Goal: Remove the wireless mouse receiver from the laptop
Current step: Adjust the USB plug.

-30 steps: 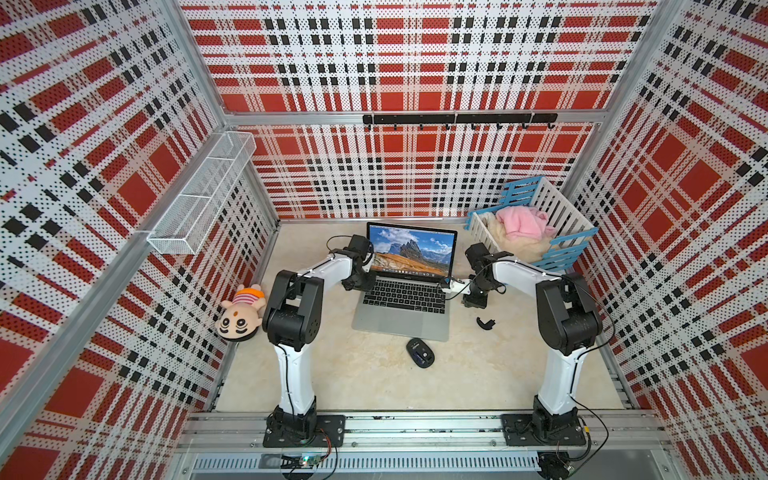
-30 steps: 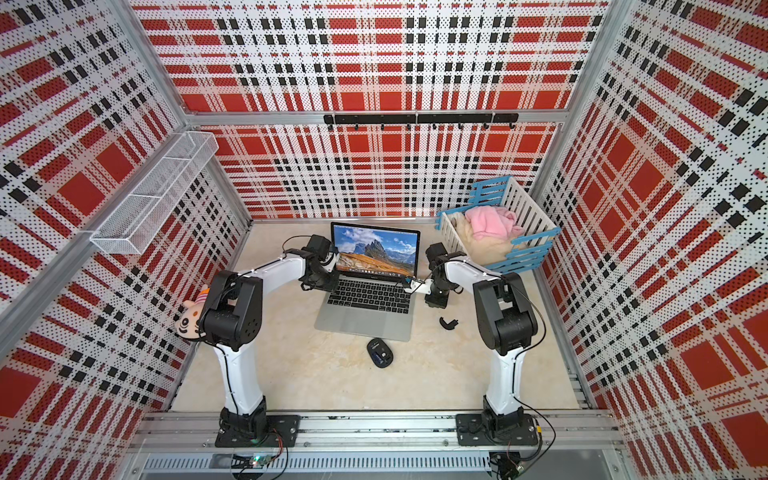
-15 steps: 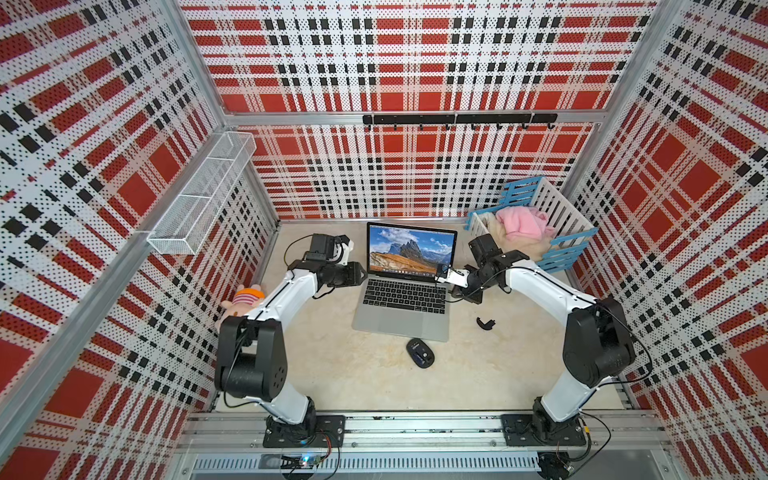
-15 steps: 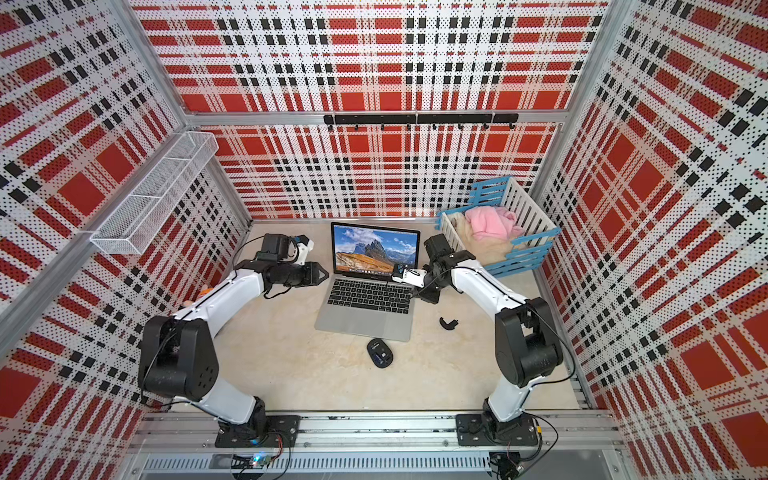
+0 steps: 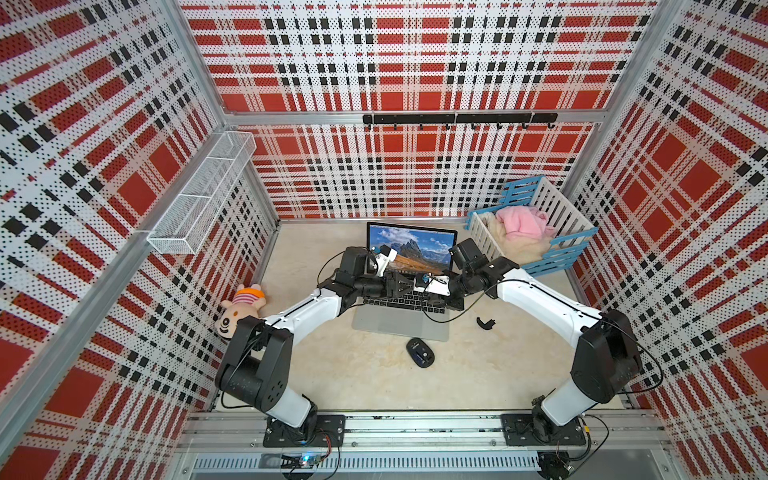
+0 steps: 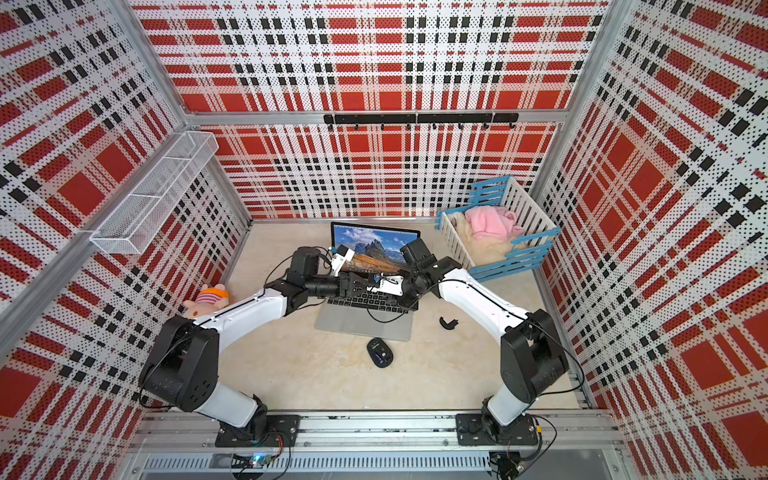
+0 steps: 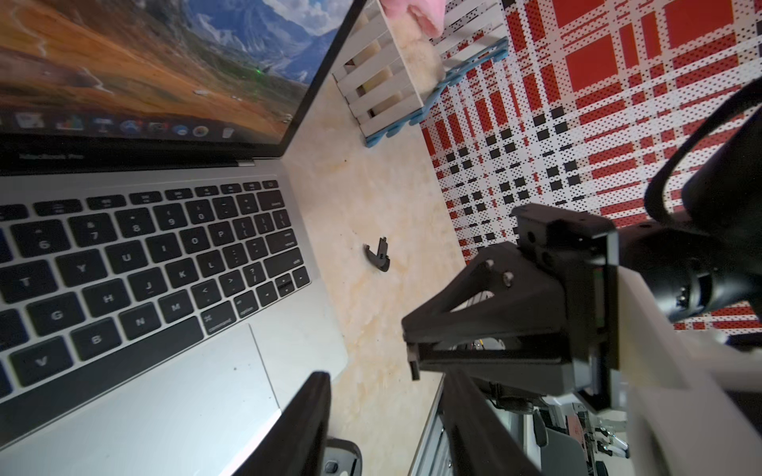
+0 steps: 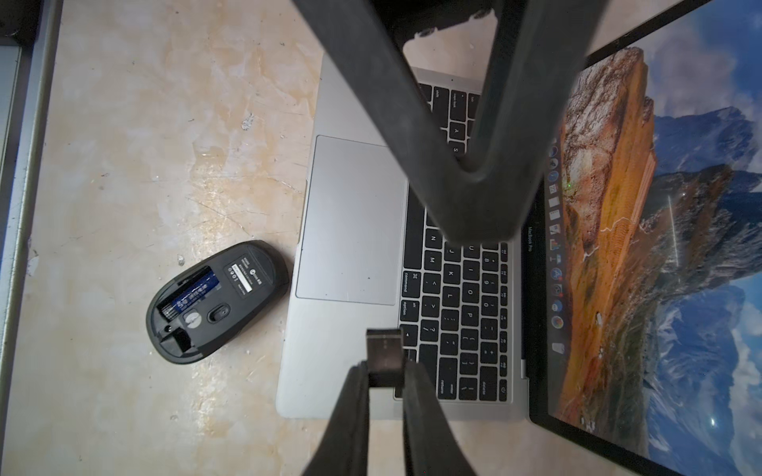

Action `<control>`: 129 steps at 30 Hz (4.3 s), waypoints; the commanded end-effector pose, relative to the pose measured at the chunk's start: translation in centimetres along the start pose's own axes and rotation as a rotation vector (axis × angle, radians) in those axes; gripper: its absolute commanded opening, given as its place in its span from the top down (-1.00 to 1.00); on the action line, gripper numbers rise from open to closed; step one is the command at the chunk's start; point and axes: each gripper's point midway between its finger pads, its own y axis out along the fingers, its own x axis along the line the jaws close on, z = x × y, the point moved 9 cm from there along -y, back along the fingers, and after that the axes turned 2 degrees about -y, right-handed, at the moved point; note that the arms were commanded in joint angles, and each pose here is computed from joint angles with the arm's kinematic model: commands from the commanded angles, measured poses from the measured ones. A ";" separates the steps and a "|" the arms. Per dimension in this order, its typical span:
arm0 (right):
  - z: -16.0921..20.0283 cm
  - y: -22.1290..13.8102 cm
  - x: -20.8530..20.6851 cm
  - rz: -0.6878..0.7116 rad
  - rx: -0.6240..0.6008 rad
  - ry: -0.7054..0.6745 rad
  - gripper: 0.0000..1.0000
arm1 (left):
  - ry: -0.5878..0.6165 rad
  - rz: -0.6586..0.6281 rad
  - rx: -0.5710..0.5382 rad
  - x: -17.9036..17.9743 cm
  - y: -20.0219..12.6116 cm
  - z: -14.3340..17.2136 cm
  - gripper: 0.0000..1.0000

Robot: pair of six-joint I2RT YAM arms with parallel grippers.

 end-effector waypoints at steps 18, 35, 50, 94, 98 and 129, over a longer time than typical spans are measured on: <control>-1.7 -2.0 0.0 0.060 -0.062 -0.031 0.63 | 0.016 0.105 0.081 -1.4 3.4 -0.1 0.24; -1.7 -1.8 -0.2 0.073 -0.049 -0.029 0.62 | 0.022 0.123 0.149 -1.3 4.2 1.0 0.48; -1.5 -2.0 -0.2 0.103 -0.035 -0.029 -0.87 | 0.024 0.118 0.142 -0.7 3.8 0.6 1.00; -5.3 -9.8 -3.9 -0.299 -0.715 0.886 -0.07 | 0.449 0.393 -0.069 -10.1 -3.7 -2.8 1.00; -6.0 -9.0 -3.7 -0.344 -0.693 0.874 0.07 | 0.450 0.393 -0.069 -10.1 -3.8 -2.7 1.00; -6.9 -8.0 -2.1 -0.419 -0.686 0.841 0.52 | 0.456 0.392 -0.081 -9.8 -5.3 -2.5 1.00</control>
